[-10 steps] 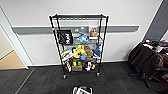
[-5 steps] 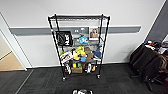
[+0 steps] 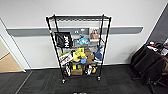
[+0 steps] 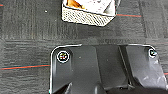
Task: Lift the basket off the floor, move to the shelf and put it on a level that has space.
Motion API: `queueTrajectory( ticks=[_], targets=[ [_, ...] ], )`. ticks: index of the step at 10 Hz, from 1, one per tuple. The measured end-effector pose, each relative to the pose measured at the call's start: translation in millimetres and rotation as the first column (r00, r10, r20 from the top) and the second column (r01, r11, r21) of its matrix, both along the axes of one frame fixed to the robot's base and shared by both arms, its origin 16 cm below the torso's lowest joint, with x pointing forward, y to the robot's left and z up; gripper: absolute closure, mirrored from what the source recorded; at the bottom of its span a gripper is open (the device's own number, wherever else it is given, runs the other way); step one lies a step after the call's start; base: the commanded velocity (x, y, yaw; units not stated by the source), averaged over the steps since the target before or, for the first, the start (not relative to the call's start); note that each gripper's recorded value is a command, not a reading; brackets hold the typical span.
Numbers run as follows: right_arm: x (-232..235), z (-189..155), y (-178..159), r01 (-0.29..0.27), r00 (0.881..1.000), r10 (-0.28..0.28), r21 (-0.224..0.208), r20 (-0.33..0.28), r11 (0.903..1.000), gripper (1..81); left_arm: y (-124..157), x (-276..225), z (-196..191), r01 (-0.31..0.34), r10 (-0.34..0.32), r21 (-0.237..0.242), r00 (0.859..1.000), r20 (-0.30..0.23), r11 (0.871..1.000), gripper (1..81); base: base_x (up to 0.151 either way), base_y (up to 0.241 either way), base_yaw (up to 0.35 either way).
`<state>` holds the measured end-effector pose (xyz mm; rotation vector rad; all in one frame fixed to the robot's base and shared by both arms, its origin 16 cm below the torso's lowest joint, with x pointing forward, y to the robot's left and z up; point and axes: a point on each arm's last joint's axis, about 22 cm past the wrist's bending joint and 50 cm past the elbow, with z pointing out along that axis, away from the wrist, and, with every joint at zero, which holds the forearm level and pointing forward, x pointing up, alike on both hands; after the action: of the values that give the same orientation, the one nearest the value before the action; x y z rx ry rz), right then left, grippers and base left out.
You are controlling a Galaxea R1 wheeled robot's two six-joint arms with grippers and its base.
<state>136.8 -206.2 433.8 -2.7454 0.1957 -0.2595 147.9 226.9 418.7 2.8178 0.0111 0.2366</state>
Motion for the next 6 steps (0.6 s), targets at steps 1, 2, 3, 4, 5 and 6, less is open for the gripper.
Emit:
queueTrajectory(
  ticks=[1, 2, 3, 4, 5, 6],
  targets=[
    [-1.1, -0.1, 0.1, 0.000, 1.000, 0.000, 0.000, 0.000, 1.0000, 1.0, 0.0, -0.1, 0.1, 0.000, 0.000, 0.000, 1.000, 0.000, 1.000, 1.0, 0.112, 0.000, 0.000],
    [-2.0, -0.2, 0.1, 0.000, 1.000, 0.000, 0.000, -0.002, 1.0000, 1.0, -0.4, -0.1, 0.1, 0.000, 0.000, 0.000, 1.000, 0.000, 1.000, 1.0, 0.099, 0.000, 0.000],
    [-0.1, -0.1, 0.0, 0.001, 1.000, -0.001, 0.000, 0.001, 1.0000, 1.0, -1.3, 1.1, 0.1, 0.000, 0.000, -0.002, 1.000, 0.002, 1.000, 1.0, 0.084, 0.000, 0.000],
    [1.6, 0.1, -0.1, 0.001, 1.000, -0.001, 0.000, 0.003, 1.0000, 1.0, -3.6, 0.7, 0.0, 0.000, 0.000, -0.004, 1.000, 0.001, 1.000, 1.0, 0.070, 0.000, 0.000],
    [0.9, 0.0, -0.1, 0.001, 1.000, -0.001, 0.000, 0.002, 1.0000, 1.0, -4.4, 0.3, 0.0, 0.000, 0.000, -0.005, 1.000, 0.000, 1.000, 1.0, 0.000, 0.000, 0.000],
    [1.5, 0.0, -0.1, 0.001, 1.000, -0.001, 0.000, 0.003, 1.0000, 1.0, -4.5, 0.8, 0.1, 0.000, 0.000, -0.005, 1.000, 0.002, 1.000, 1.0, 0.000, 0.000, 0.000]
  ],
)
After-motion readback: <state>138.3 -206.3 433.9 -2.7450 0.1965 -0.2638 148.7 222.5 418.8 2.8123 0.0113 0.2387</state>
